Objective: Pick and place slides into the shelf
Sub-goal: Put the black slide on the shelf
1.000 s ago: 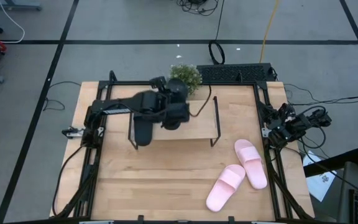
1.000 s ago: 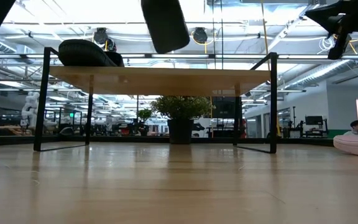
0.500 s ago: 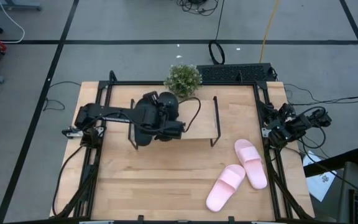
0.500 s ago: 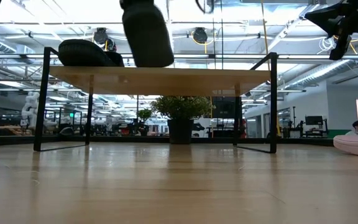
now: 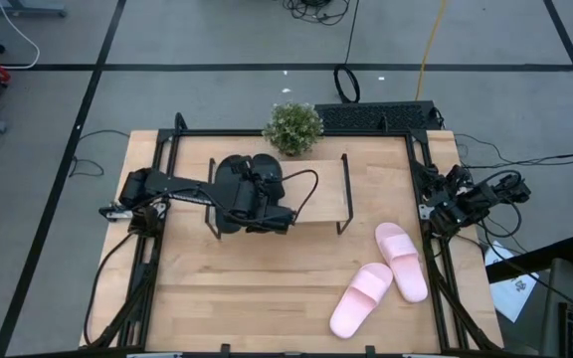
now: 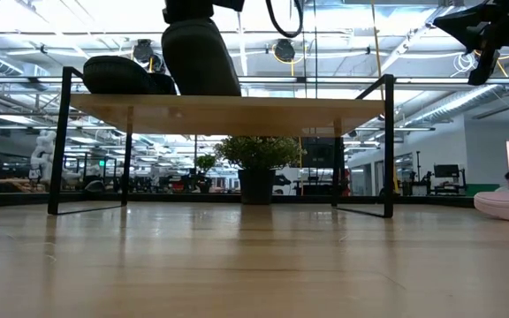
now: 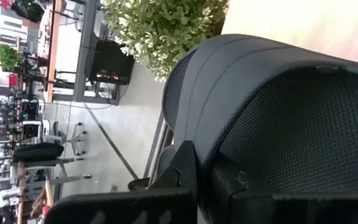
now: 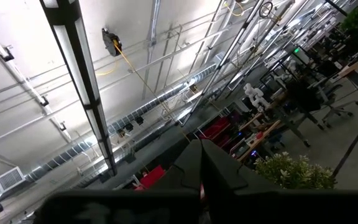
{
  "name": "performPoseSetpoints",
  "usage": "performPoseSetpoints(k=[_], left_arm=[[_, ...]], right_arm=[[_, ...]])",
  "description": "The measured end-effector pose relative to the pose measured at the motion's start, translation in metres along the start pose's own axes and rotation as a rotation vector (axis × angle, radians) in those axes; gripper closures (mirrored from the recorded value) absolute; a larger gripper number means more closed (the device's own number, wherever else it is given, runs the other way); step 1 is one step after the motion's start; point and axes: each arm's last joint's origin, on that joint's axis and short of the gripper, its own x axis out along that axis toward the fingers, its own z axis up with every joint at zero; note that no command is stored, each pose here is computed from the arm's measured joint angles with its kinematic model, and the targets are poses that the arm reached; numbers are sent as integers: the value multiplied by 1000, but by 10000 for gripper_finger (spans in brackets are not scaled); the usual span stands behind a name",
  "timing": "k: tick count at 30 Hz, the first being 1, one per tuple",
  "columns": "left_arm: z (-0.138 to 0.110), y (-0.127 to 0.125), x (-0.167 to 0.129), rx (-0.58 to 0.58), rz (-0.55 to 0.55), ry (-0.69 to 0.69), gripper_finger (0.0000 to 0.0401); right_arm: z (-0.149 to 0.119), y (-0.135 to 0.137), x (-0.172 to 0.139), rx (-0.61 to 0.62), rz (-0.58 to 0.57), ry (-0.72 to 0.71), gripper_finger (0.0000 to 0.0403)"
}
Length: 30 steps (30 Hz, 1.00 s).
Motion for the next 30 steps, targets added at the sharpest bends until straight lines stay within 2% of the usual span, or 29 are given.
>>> performPoseSetpoints(k=[21,30], left_arm=[[-1,-3,-2,0,-31,10,401],[-11,-15,10,38,-13,56,401]], right_arm=[[0,0,0,0,1,0,403],[0,0,0,0,1,0,403]])
